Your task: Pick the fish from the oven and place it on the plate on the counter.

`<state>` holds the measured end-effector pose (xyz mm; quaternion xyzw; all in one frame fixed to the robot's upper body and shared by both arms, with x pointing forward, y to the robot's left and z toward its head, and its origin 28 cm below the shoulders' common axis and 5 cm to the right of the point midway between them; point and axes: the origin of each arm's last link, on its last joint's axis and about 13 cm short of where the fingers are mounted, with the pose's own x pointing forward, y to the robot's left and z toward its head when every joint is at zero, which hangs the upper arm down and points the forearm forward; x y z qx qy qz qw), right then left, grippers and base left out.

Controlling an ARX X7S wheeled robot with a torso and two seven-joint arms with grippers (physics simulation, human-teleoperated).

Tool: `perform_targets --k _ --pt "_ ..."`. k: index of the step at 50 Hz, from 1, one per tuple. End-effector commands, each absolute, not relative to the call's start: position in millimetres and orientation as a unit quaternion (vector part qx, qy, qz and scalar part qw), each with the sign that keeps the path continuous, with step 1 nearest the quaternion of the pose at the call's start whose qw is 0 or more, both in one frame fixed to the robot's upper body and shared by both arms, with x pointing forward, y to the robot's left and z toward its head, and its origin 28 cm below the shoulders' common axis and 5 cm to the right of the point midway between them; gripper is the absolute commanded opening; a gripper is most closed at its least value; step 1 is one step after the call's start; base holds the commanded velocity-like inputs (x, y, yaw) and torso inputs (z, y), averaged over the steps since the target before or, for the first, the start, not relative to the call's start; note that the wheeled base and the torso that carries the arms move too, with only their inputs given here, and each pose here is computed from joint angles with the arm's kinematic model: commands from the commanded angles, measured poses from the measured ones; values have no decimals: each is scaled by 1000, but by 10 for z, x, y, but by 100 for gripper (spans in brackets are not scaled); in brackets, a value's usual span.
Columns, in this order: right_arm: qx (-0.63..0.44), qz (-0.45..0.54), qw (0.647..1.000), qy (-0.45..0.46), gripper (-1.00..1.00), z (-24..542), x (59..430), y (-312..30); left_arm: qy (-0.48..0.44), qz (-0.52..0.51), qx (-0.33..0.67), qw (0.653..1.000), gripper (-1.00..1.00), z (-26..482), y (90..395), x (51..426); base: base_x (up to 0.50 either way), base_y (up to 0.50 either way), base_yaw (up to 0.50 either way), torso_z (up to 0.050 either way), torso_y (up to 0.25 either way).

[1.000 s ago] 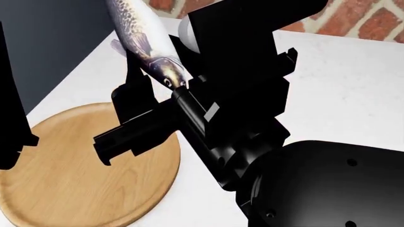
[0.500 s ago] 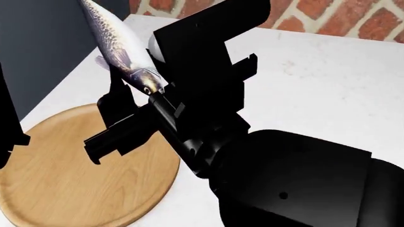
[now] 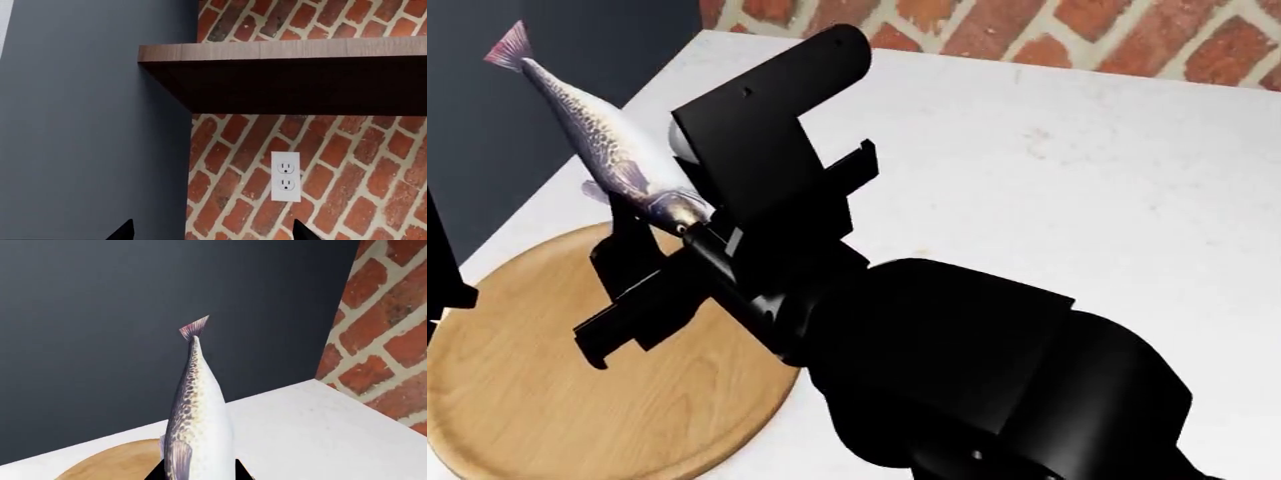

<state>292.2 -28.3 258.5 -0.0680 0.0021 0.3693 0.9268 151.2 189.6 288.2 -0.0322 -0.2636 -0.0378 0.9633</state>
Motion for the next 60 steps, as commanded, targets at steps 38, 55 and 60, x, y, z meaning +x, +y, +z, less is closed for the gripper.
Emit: perform_targets --k 38,55,60 --pt "-69 417 898 123 -100 2324 2974 -166 -262 -37 -39 964 100 2844 1907 1513 0 0 0 0 0" --pt "-78 416 891 164 -100 2324 2979 -196 -259 -34 -45 964 100 2800 1907 1534 0 0 0 0 0" --pt "-83 419 888 168 -100 2321 2976 -190 -258 -34 -47 964 100 2788 1909 1533 0 0 0 0 0"
